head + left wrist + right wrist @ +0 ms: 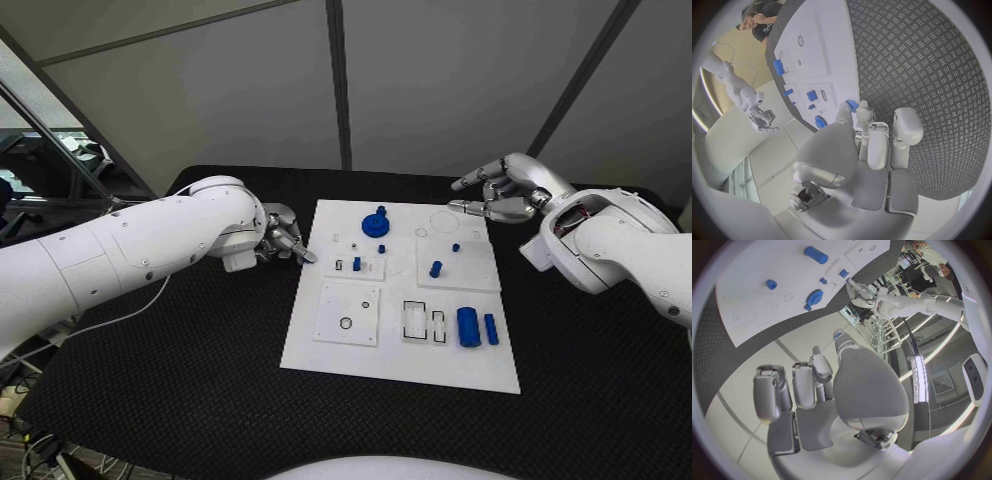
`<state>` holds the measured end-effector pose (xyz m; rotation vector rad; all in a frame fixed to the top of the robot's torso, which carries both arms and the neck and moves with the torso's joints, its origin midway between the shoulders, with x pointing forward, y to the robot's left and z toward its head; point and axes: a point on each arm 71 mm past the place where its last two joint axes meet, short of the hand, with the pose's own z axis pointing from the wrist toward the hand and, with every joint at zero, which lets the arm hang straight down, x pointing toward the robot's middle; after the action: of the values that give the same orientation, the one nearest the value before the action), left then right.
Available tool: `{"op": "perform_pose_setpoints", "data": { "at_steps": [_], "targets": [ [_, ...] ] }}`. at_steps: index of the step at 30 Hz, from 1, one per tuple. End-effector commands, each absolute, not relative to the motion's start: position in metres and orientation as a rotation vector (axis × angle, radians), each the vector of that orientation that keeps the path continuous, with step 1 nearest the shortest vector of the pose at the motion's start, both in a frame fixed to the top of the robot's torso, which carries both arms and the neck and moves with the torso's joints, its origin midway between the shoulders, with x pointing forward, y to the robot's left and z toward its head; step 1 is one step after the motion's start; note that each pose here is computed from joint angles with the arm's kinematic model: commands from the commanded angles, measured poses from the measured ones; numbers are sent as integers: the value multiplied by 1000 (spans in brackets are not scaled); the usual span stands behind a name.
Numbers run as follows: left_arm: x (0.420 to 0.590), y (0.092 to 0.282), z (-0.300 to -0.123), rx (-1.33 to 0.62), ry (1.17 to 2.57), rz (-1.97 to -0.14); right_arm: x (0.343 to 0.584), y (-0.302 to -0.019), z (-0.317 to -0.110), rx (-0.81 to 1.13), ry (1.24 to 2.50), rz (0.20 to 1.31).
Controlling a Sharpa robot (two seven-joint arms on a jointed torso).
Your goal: Assemble the parts on the task board
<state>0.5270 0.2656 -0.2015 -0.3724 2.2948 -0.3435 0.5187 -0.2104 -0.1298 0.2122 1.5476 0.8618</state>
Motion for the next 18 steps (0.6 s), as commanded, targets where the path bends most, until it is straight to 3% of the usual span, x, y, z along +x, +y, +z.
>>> {"op": "perform_pose_setpoints", "data": {
  "at_steps": [1, 18],
  "targets": [
    [521, 276, -217, -412, 2369, -305, 519, -210, -129, 204, 1549, 866],
    [524, 284, -206, -590, 2320, -484, 520, -212, -130, 209, 1552, 862]
  ]
}}
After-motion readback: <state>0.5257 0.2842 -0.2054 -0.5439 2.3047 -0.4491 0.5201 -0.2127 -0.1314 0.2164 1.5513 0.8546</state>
